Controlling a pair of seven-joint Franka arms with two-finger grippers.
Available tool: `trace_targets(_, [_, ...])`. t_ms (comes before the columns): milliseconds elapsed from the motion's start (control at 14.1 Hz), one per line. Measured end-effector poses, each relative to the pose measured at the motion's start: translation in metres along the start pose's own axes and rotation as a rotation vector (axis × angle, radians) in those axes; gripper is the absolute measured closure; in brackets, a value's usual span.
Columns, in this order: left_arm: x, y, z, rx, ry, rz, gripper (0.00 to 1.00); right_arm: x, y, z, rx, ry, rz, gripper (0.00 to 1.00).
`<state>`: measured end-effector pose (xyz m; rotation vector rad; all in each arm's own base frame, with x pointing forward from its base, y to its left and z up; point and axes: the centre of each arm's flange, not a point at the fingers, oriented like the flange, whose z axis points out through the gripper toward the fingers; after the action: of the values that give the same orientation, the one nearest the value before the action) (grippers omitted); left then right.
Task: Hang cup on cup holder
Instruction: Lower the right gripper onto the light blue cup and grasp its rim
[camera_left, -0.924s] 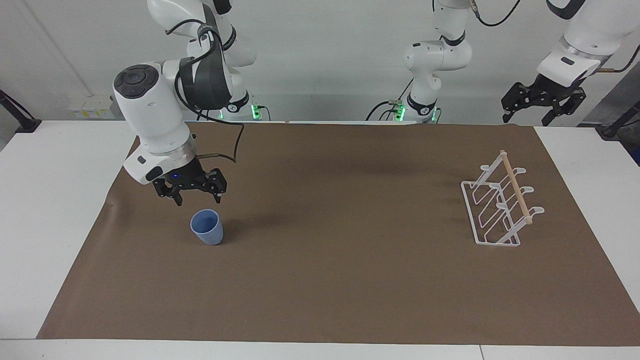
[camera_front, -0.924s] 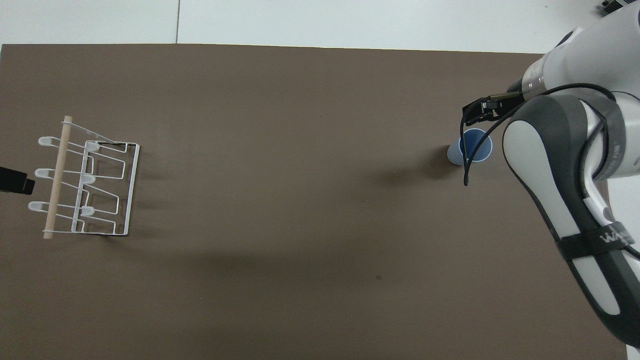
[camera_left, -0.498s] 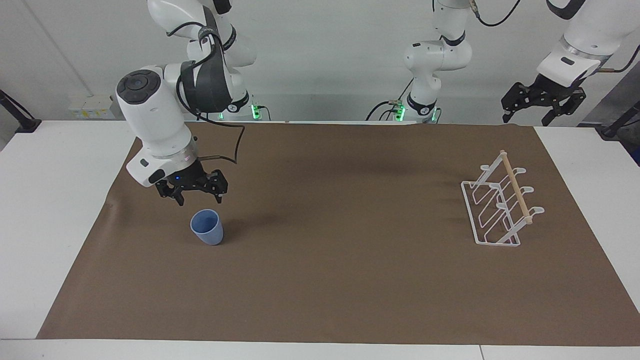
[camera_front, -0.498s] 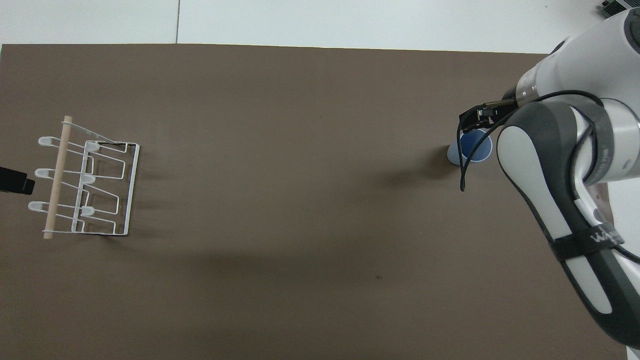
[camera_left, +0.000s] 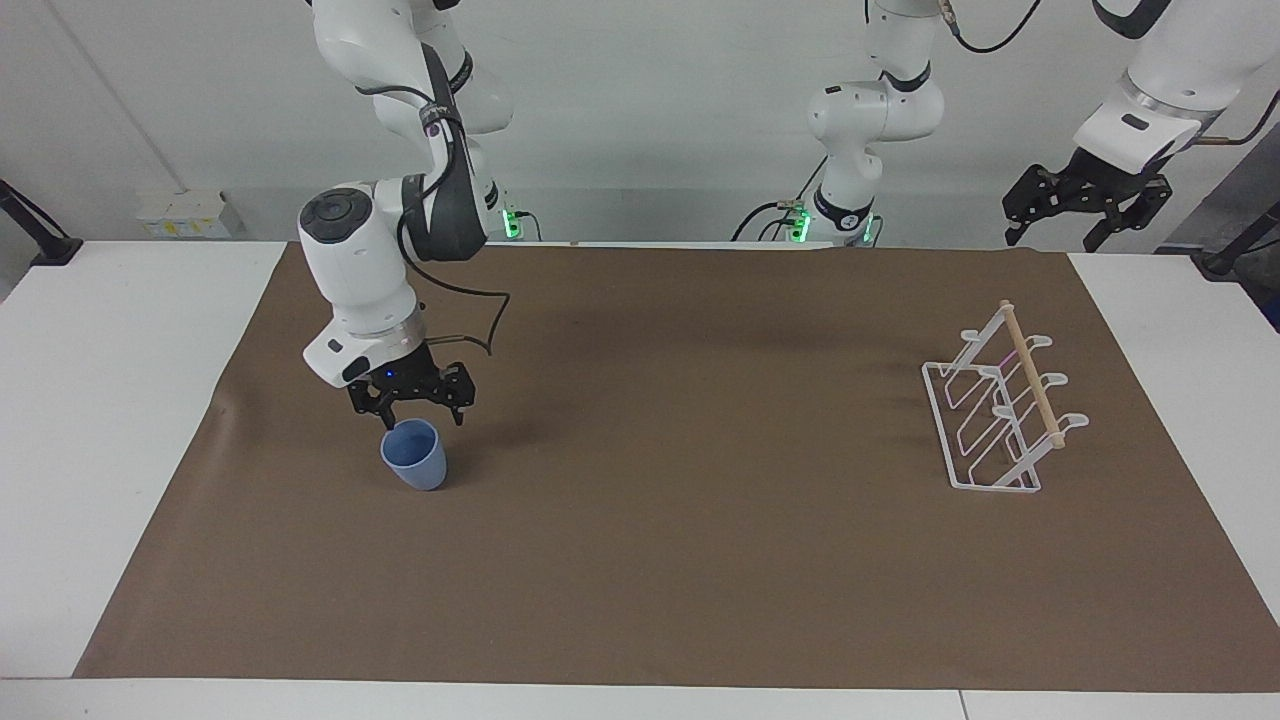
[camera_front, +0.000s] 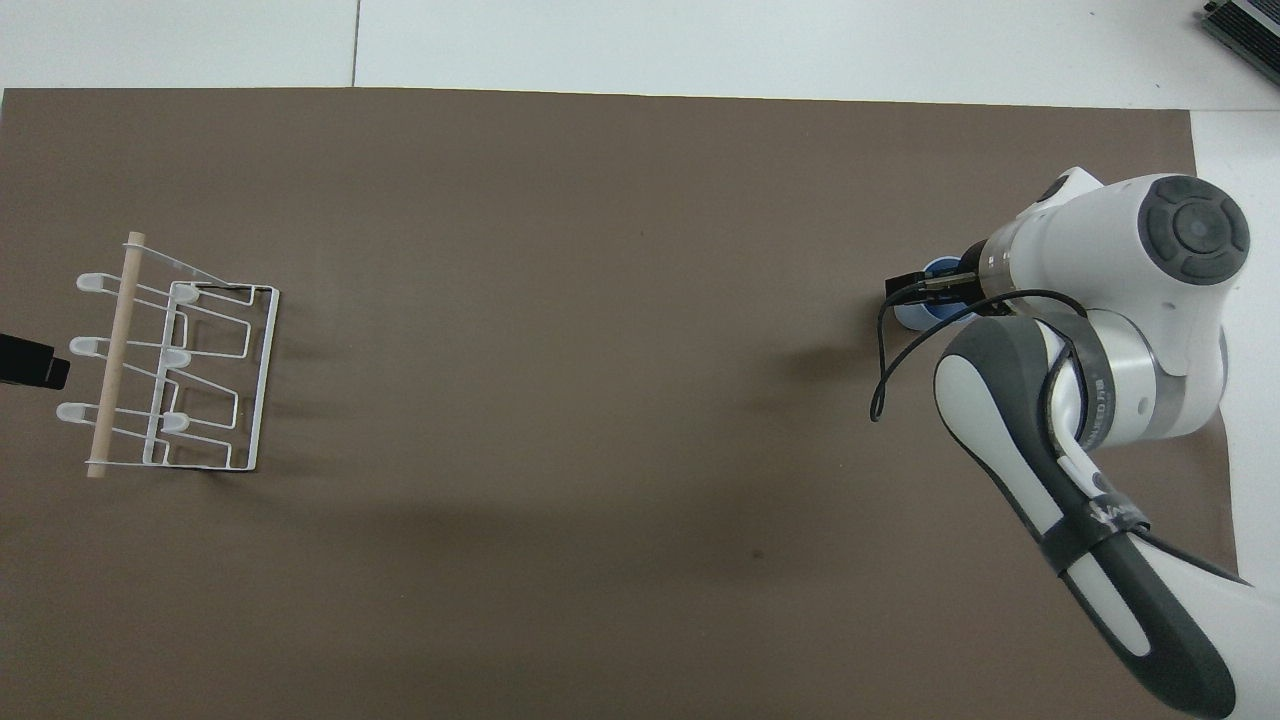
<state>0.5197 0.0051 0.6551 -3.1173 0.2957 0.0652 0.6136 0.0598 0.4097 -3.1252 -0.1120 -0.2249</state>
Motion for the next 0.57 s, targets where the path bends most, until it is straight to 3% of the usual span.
trace_targets(569, [0.000, 0.000, 0.000, 0.000, 0.000, 0.000, 0.00, -0.021, 0.000, 0.048, 0.005, 0.034, 0.079, 0.00])
